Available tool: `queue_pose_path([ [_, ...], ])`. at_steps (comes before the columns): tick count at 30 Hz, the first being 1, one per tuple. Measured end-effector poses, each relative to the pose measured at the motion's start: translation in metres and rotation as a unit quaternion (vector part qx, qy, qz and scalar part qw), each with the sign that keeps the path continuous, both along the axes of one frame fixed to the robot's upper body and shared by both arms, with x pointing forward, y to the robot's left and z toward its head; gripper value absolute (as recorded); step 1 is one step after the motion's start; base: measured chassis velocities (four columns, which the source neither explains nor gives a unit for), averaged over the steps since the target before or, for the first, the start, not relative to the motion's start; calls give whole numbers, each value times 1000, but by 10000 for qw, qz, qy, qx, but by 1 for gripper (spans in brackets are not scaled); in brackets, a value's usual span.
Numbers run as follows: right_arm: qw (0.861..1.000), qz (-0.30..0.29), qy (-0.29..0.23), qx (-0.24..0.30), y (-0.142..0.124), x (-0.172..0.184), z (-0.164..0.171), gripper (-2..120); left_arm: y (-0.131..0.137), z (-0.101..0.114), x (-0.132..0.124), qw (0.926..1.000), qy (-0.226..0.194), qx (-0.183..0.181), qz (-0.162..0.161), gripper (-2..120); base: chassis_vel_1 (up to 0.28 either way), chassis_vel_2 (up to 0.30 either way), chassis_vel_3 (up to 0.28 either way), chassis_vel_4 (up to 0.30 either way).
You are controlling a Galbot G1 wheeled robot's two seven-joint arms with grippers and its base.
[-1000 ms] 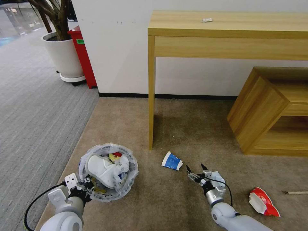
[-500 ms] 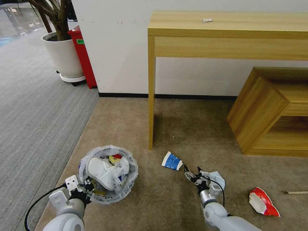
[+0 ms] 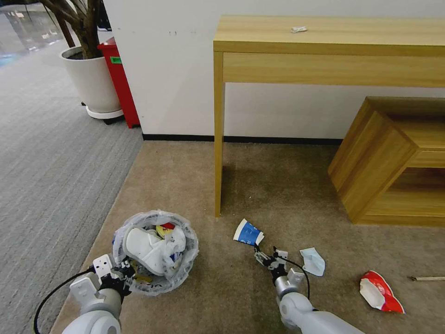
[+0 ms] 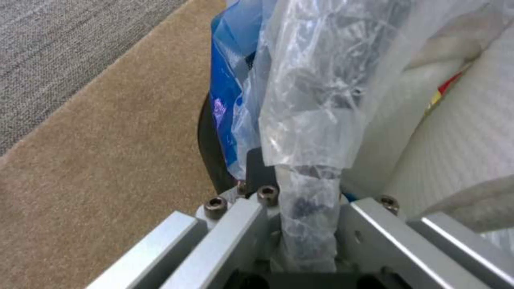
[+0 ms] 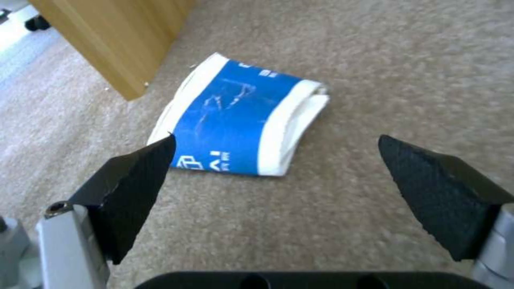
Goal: Pick up the trash bin and place the garbage on the floor into it.
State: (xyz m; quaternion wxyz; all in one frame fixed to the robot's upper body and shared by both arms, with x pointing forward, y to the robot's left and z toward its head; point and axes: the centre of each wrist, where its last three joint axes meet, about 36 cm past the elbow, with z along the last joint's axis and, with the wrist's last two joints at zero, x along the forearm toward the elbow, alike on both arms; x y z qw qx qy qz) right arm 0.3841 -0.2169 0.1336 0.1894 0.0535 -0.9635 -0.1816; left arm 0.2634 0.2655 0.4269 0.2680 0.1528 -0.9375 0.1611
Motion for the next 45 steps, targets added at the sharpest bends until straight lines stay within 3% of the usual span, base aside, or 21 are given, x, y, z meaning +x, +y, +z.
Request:
queue_pose_path([
  [7,9999,101,-44,27,1,18,4,96,0,1,-1,10000,-25,-5,11,0,0,0,0,0],
  [13,9998,38,1,187,15,34,8,87,-2,10,-5,9999,-116,4,-11,0,0,0,0,0],
  [25,9998,-16,128,149,16,18,-4,88,-3,12,-6,9999,-128,-2,-9,0,0,0,0,0],
  [45,9993,-88,337,123,35,28,-20,83,-5,31,-21,9996,-257,43,-50,0,0,0,0,0],
])
